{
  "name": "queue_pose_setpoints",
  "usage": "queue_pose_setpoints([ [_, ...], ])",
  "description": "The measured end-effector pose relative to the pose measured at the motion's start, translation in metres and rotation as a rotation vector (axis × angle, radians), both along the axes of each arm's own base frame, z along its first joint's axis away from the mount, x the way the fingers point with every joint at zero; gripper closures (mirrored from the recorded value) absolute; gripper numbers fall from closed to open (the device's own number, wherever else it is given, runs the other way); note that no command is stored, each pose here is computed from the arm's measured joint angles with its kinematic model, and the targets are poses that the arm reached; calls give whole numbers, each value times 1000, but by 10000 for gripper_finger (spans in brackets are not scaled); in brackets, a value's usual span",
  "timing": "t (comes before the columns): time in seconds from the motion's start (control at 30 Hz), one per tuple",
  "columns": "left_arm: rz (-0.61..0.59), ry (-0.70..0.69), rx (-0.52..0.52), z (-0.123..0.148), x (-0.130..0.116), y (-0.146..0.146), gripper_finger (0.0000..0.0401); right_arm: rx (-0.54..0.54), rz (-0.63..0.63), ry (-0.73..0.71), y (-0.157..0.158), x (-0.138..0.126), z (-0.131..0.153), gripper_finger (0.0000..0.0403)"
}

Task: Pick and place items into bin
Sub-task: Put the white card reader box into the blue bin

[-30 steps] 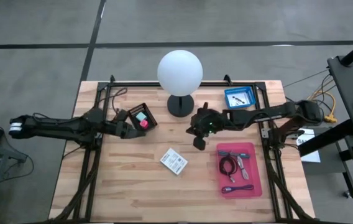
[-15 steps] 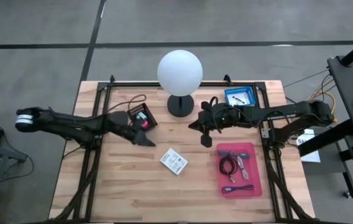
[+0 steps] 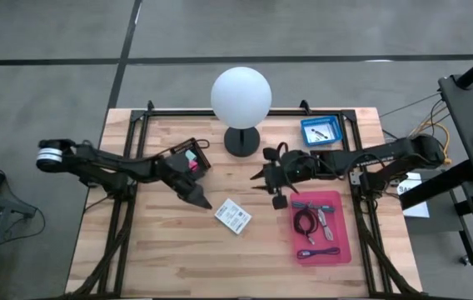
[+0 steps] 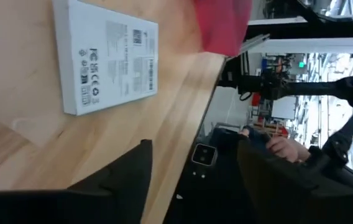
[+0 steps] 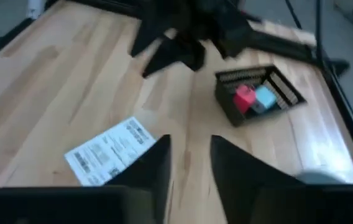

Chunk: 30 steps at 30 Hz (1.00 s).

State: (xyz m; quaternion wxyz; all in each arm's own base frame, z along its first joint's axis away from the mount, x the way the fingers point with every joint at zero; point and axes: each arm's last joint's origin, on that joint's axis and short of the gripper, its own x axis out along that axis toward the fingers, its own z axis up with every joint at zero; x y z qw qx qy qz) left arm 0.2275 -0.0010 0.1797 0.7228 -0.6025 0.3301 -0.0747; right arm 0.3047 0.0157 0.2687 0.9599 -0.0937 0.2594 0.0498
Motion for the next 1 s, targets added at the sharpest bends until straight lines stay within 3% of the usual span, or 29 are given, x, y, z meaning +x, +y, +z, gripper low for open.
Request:
queue_pose_setpoints([
  [0.23, 7, 58, 2, -12, 5, 1, 164, -31, 21, -31, 11, 1, 2, 193],
  [0.43, 40, 64, 56, -20, 9, 2, 164, -58, 80, 10, 26, 5, -10, 143],
  [0.7, 94, 39, 116, -20, 9, 4, 164, -90, 93, 87, 46, 13, -33, 122],
  [1.0, 195, 39, 170, -19, 11, 7, 163, -99, 152, 178, 66, 30, -66, 138],
])
